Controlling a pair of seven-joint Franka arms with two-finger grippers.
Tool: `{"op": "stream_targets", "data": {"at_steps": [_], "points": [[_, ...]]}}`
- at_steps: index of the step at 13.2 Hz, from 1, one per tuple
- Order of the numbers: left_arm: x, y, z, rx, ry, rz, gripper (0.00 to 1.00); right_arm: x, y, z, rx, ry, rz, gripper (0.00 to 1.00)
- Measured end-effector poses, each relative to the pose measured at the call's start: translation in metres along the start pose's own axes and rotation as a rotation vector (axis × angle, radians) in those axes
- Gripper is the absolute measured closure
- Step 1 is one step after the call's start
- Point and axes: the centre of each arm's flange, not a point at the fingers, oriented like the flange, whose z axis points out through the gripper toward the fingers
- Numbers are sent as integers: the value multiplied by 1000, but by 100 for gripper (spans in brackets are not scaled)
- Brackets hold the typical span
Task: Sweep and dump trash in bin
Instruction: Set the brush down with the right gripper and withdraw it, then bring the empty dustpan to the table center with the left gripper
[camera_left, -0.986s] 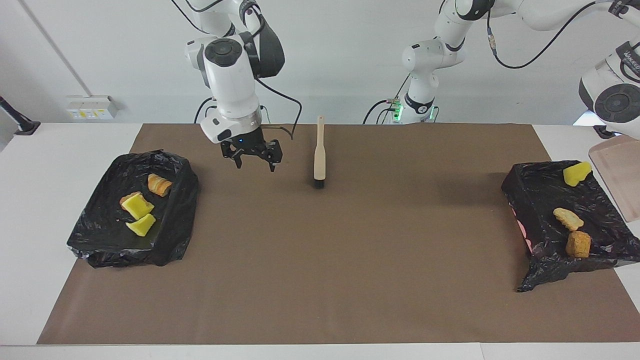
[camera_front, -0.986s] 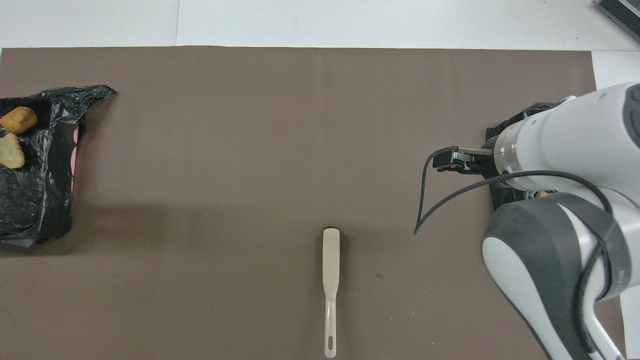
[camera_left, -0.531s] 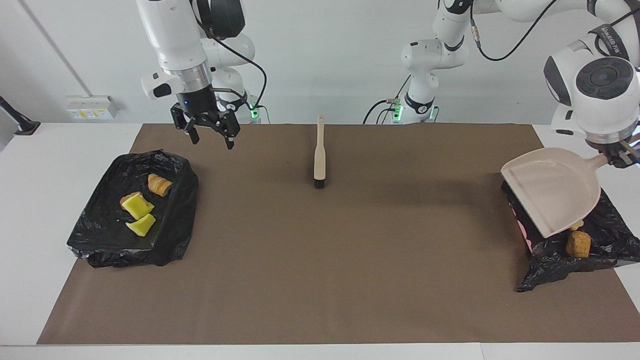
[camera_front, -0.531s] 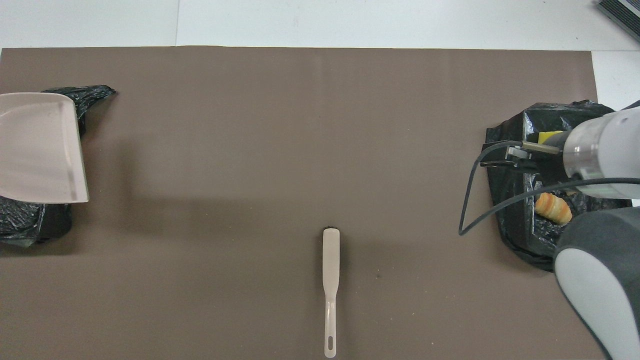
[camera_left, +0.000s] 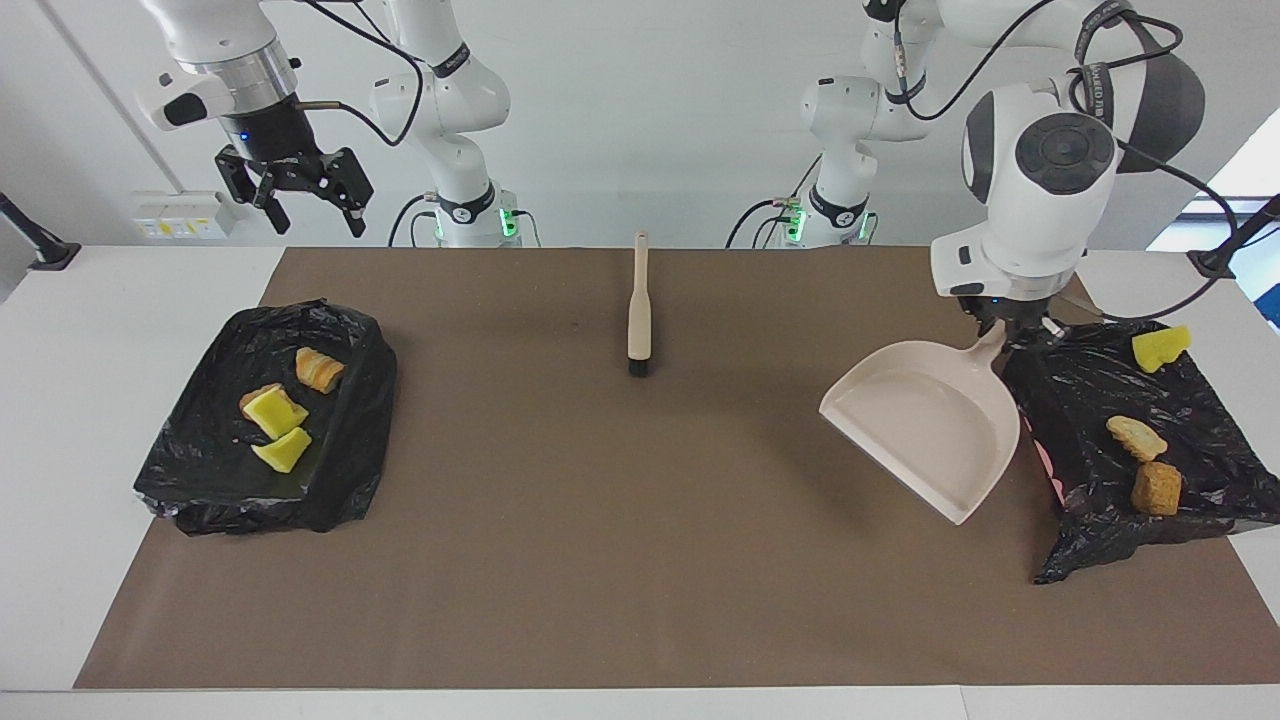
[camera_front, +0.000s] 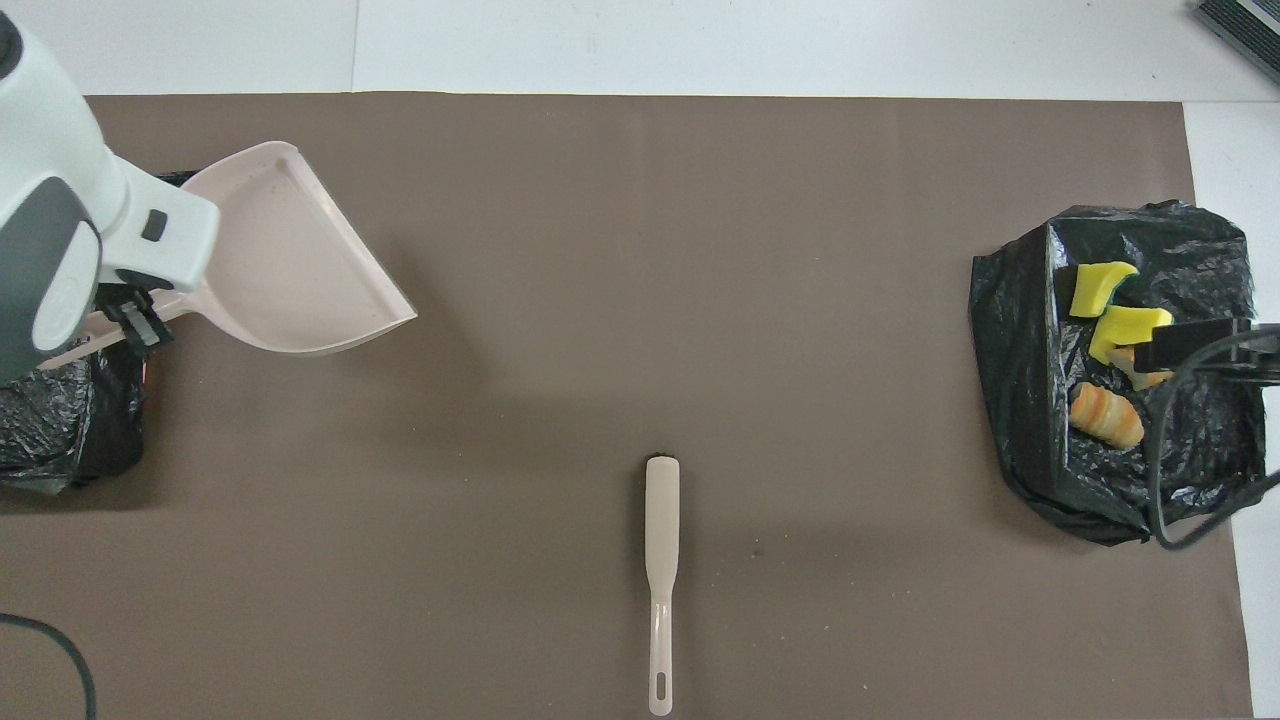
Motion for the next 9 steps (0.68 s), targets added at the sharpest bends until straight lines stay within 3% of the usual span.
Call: {"op": "stream_targets", "data": {"at_steps": [2, 5, 9], "points": [[30, 37, -5, -50, 37, -137, 68, -4, -5, 0, 0, -18, -42, 0], [109, 115, 8, -126, 76, -343, 68, -9, -10, 7, -3, -78, -54, 0], [181, 187, 30, -175, 114, -518, 68, 0, 3, 14, -7, -92, -24, 0]]}}
